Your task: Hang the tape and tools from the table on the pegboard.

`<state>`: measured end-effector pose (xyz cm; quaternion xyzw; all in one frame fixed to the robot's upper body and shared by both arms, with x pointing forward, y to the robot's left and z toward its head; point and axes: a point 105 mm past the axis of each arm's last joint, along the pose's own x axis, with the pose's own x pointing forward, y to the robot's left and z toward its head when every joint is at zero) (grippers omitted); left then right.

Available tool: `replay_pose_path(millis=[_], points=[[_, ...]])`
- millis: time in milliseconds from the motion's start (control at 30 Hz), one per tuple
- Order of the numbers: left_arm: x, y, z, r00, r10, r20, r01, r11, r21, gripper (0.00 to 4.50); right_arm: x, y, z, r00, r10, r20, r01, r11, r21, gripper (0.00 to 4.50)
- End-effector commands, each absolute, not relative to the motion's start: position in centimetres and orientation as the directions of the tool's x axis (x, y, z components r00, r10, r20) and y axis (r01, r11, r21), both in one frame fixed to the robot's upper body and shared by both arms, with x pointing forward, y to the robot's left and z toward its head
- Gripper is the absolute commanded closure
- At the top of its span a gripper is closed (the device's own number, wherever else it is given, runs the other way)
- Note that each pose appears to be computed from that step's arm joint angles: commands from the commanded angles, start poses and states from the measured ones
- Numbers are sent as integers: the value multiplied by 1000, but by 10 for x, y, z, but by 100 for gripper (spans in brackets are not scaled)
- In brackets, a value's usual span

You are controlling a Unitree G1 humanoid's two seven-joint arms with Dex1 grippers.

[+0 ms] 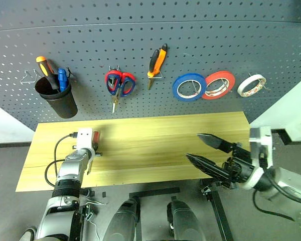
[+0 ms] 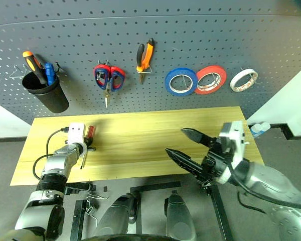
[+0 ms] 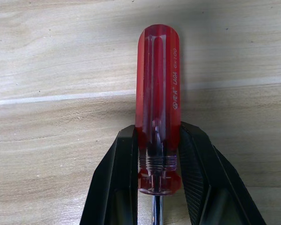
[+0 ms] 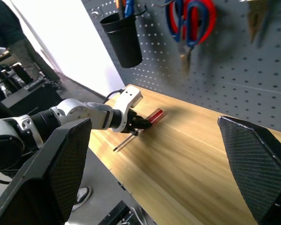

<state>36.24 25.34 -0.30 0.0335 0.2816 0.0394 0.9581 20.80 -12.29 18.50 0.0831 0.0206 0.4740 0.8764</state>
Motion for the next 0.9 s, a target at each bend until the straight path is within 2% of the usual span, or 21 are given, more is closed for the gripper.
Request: replay_pose_path(millis=[33,400,900], points=[[362,255,3,850,97,-518,-57,994,92,364,211,-112,182,547,834,71,-831,531,167,0],[362,253,3,852,92,-515,-53,995,90,364,222,-111,163,579,814,-42,-810,581,83,0],[359,248,10,876,70,-477,-9,992,129,364,232,-97,163,554,833,-9,-830,553,80,0]])
